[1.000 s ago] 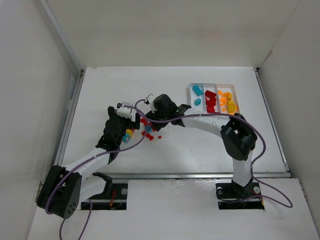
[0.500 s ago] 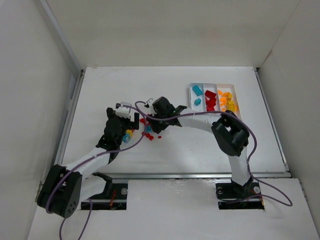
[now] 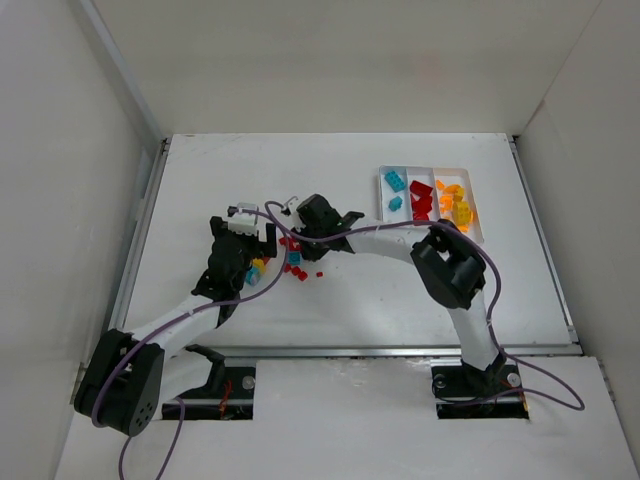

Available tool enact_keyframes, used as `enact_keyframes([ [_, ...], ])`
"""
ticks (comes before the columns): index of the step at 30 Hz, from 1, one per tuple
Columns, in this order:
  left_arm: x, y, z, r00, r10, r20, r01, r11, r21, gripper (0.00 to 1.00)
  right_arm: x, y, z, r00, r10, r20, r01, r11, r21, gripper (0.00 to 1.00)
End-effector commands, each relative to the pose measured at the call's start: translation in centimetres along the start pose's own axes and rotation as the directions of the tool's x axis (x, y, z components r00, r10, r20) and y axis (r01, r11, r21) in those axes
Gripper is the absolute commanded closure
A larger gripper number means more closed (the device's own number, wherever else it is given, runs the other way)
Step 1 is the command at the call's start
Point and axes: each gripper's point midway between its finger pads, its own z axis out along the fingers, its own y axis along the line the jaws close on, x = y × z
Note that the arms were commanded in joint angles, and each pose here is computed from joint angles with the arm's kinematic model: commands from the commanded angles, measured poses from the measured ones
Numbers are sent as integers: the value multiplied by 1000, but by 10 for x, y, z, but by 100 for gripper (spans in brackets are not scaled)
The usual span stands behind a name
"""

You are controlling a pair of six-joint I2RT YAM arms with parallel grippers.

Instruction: Sort the legos into containers by color

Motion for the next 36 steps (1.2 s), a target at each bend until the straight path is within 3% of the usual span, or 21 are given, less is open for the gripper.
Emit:
enact_keyframes([
  [1, -24, 0, 2, 997, -24, 73, 24, 1000, -1, 0, -9, -6, -5, 999, -3, 40, 0, 997, 74, 100],
  [6, -25, -3, 2, 997, -24, 73, 23, 1000, 13, 0, -19, -40, -34, 985, 129, 111, -144, 980, 140, 100],
  [9, -22, -7, 3, 998, -13, 64, 11, 999, 35, 0, -32, -81, -73, 942, 242, 234, -284, 945, 165, 100],
  [14, -24, -8, 4, 998, -4, 65, 1, 999, 45, 0, -19, -174, -137, 845, 379, 376, -496, 818, 291, 100],
  [17, -22, -10, 3, 998, -1, 56, -2, 999, 55, 0, 17, -214, -154, 813, 454, 366, -575, 726, 377, 100],
  [27, -26, -10, 4, 998, -4, 65, 0, 999, 55, 0, 69, -276, -166, 722, 575, 385, -689, 550, 472, 100],
  [30, -26, -12, 4, 998, -4, 65, -1, 998, 64, 0, 65, -281, -163, 722, 572, 389, -690, 561, 457, 83],
  [36, -26, -12, 4, 998, -4, 65, -1, 998, 64, 0, 78, -284, -163, 727, 583, 363, -679, 533, 504, 74],
])
